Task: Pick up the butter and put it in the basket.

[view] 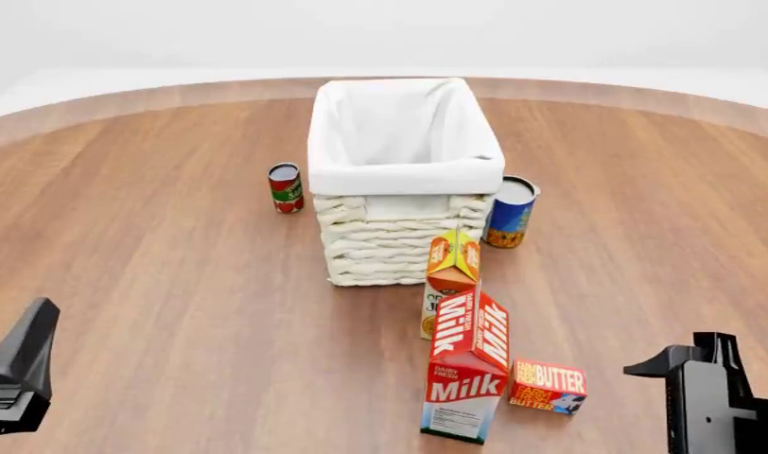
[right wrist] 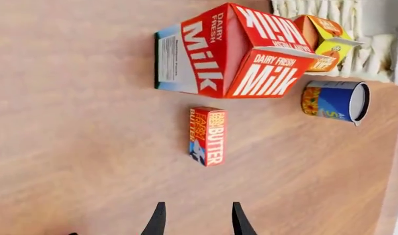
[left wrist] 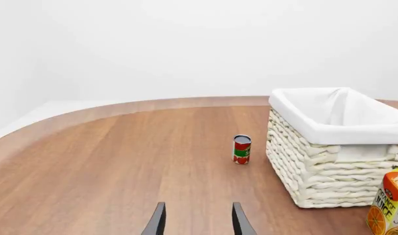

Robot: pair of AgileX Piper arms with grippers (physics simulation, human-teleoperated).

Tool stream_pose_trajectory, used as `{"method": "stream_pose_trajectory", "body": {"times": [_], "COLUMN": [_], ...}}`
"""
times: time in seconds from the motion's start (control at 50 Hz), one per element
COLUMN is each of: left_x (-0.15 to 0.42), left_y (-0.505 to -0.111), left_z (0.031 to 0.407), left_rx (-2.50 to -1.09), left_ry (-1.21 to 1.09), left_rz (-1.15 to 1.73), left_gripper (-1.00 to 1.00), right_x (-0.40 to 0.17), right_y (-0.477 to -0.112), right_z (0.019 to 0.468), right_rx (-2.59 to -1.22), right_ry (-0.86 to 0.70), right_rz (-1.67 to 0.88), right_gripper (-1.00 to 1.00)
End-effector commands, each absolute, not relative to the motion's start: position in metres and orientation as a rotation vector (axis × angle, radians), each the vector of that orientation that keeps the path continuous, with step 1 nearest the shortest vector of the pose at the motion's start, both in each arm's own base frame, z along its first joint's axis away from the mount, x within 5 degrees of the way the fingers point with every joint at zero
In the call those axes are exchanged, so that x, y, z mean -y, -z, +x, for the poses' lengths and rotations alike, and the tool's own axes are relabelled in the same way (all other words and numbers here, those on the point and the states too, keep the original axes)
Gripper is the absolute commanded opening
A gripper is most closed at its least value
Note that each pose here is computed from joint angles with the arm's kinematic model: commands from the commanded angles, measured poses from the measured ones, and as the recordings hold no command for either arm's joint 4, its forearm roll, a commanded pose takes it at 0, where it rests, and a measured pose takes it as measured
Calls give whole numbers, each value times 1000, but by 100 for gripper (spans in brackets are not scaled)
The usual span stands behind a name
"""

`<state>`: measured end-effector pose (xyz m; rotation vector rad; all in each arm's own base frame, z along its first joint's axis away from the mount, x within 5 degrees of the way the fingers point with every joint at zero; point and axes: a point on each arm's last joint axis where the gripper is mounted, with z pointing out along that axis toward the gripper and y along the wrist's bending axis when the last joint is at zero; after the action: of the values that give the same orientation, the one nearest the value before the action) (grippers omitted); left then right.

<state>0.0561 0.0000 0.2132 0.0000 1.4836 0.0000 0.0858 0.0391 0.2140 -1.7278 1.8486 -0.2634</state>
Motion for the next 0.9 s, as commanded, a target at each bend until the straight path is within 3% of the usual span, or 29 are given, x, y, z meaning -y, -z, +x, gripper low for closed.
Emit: {"method": "stream_pose_trajectory", "body": {"times": [0.02, 0.42, 0.84, 0.86, 0.9], "left_x": [0, 0, 0, 0, 0], "left_y": [-213, -213, -213, -213, -213], "left_z": [56, 56, 56, 56, 56], "left_rx": [-1484, -1484, -1484, -1484, -1484], "left_ry": [0, 0, 0, 0, 0], "left_rz": [0, 0, 0, 0, 0], "left_gripper": [100, 100, 100, 100, 100], "right_x": [-43, -67, -80, -94, -95], "right_y": [-209, -255, -221, -185, -184], "right_z": [90, 112, 127, 142, 143], "right_rx": [-1843, -1800, -1857, -1898, -1900], "right_ry": [252, 181, 140, 105, 102], "right_rz": [-1763, -1646, -1640, -1638, -1637], "right_gripper": [100, 100, 100, 100, 100]}}
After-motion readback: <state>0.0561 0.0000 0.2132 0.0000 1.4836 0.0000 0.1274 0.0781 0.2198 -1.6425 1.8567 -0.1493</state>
